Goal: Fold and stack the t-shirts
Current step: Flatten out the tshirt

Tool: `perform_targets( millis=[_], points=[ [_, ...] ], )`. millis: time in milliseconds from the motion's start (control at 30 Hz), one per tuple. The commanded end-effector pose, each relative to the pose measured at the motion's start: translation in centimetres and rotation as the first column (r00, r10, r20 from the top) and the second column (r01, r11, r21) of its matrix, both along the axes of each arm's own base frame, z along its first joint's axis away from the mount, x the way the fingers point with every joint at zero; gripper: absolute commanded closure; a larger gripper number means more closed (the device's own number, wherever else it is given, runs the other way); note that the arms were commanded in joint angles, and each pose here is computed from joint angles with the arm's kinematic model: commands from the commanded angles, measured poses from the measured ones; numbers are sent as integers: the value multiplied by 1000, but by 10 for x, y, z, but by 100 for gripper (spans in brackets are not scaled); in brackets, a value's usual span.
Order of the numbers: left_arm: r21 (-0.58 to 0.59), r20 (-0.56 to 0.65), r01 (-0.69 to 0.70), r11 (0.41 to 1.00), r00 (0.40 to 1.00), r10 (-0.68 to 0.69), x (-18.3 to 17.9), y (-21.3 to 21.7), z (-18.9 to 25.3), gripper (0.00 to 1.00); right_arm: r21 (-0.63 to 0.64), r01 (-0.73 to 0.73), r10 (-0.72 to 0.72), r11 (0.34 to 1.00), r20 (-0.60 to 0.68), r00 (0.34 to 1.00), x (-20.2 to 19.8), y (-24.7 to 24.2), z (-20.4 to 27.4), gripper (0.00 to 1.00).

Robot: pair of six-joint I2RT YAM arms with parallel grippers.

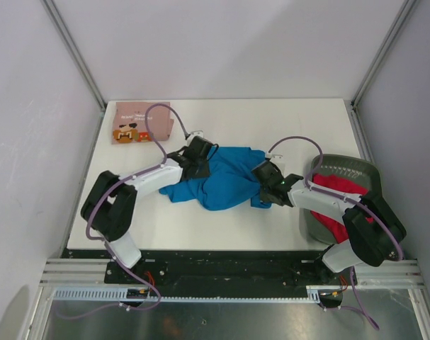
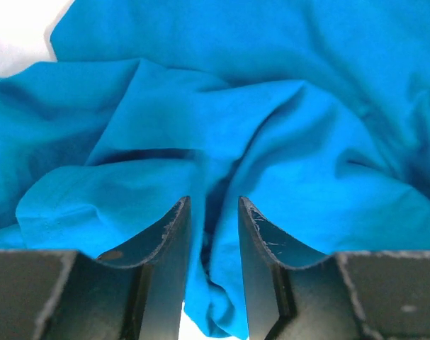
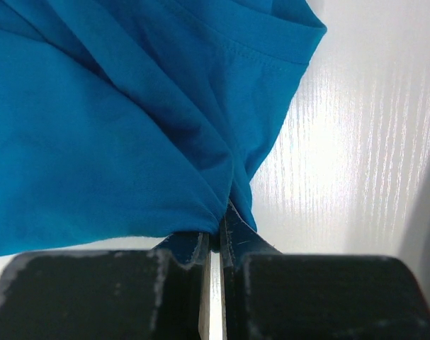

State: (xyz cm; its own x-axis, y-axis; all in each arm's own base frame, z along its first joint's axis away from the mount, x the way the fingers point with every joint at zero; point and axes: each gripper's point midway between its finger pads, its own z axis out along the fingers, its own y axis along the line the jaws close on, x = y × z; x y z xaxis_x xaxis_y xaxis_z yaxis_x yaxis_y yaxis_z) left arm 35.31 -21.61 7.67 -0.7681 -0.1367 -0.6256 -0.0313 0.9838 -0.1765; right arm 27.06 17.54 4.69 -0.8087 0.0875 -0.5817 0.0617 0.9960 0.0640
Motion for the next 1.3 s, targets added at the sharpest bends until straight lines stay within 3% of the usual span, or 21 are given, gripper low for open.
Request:
perform_targets(
  millis=[0, 533, 667, 800, 900, 1067, 1267],
  points=[
    [92, 43, -38, 995, 998, 34, 16, 10, 1, 62, 33, 9, -9, 999, 23, 1000, 2, 1, 5, 100],
    [125, -13, -13, 992, 1000, 15, 15, 4, -25, 66, 48, 9, -10, 999, 6, 1000, -3, -4, -2, 100],
    [138, -15, -23, 990, 1000, 25, 14, 7, -28, 74, 57, 7, -7, 998, 4, 1000, -3, -2, -3, 100],
    [148, 8, -54, 988, 999, 53, 14, 16, -20, 95, 54, 7, -7, 999, 2, 1000, -3, -3, -3, 100],
    [133, 46, -103, 986, 994, 98, 11, 29, -3, 99, 53, 6, -6, 999, -1, 1000, -3, -3, -4, 100],
    [18, 91, -258, 966, 963, 255, -22, 69, 22, 100, 53, 3, -3, 999, -7, 1000, -4, -4, -5, 100],
    [-155, 35, -407, 900, 908, 417, -89, 105, 3, 100, 65, -19, 20, 998, -17, 1000, -7, 0, -6, 100]
  ],
)
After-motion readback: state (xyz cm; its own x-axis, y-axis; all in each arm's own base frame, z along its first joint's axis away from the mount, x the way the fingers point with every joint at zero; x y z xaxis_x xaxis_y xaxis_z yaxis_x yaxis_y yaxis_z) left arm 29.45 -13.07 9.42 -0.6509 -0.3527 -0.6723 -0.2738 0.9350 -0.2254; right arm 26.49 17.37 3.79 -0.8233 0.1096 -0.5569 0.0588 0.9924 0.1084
